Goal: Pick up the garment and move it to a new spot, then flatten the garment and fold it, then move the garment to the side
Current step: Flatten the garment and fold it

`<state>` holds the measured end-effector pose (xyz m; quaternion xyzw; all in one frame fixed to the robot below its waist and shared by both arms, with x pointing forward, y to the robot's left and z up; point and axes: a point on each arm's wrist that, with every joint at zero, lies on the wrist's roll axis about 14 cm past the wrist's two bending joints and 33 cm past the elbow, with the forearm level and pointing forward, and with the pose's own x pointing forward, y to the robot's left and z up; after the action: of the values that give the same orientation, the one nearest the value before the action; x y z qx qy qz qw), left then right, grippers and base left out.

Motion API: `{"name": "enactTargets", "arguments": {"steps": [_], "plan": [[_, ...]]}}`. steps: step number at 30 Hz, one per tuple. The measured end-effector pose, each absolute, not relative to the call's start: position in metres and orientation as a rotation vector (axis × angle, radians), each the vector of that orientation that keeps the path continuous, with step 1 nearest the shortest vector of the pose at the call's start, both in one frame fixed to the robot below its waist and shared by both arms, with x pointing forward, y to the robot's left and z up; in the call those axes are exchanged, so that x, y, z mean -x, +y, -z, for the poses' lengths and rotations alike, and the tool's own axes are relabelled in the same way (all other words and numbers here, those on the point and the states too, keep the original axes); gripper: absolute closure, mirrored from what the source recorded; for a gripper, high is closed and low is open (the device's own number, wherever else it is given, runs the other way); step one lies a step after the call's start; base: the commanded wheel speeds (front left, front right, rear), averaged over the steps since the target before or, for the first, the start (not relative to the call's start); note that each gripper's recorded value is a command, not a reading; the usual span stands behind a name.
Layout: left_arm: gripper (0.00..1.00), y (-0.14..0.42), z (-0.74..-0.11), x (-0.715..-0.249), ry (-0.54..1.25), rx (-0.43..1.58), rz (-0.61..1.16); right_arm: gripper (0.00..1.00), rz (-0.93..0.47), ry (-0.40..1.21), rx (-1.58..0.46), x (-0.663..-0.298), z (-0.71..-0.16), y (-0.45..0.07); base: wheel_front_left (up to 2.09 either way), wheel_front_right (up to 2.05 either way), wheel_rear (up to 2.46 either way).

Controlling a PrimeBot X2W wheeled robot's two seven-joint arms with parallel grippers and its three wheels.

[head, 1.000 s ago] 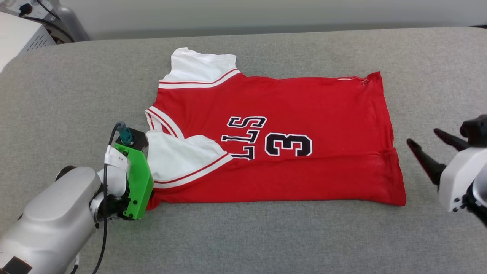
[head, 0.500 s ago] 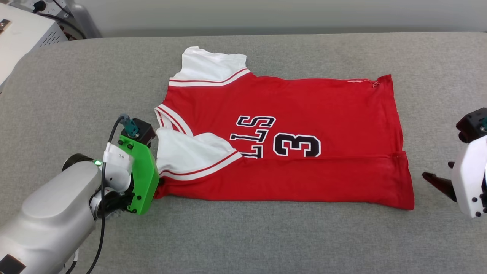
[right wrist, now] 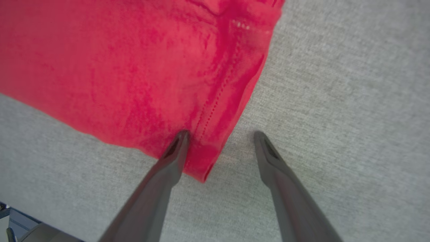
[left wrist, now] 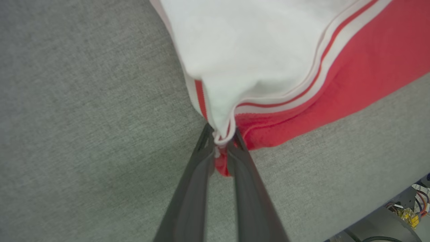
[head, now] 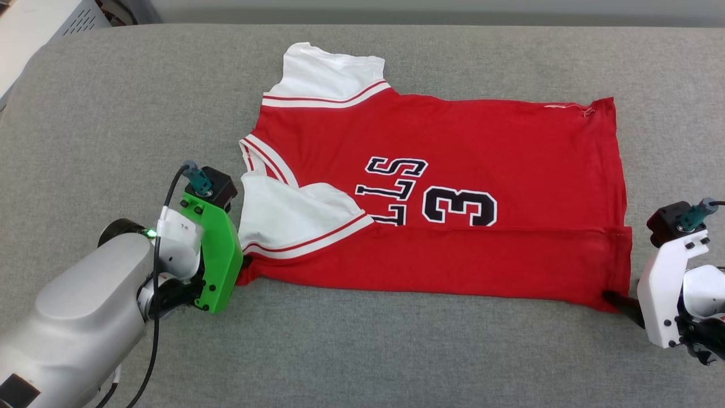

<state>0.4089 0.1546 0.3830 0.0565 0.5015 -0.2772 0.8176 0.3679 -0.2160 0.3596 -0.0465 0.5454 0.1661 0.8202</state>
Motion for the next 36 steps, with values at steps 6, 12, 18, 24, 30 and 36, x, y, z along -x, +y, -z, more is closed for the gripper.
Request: {"name": "enactTargets", "arguments": {"steps": [6, 12, 18, 24, 30, 36], "plan": [[1.0, 0.155, -0.384, -0.409, 1.063, -0.108, 0.586, 1.0, -0.353, 1.113, 0.087, -0.368, -0.36, -0.216, 0.0, 0.0, 0.0], [1.0, 0.159, -0.39, -0.4, 1.055, -0.093, 0.574, 1.0, -0.367, 1.008, 0.074, -0.373, -0.381, -0.212, 0.0, 0.0, 0.0], [1.0, 0.159, -0.402, -0.383, 1.03, -0.076, 0.588, 1.0, -0.365, 0.931, 0.086, -0.365, -0.409, -0.223, 0.0, 0.0, 0.0], [1.0, 0.153, -0.409, -0.36, 1.025, -0.08, 0.636, 1.0, -0.362, 0.898, 0.098, -0.35, -0.428, -0.232, 0.0, 0.0, 0.0], [1.0, 0.144, -0.4, -0.342, 1.059, -0.067, 0.665, 1.0, -0.348, 0.953, 0.078, -0.331, -0.418, -0.238, 0.0, 0.0, 0.0], [1.0, 0.148, -0.38, -0.337, 1.122, -0.056, 0.639, 1.0, -0.357, 1.016, 0.065, -0.323, -0.399, -0.23, 0.0, 0.0, 0.0]]}}
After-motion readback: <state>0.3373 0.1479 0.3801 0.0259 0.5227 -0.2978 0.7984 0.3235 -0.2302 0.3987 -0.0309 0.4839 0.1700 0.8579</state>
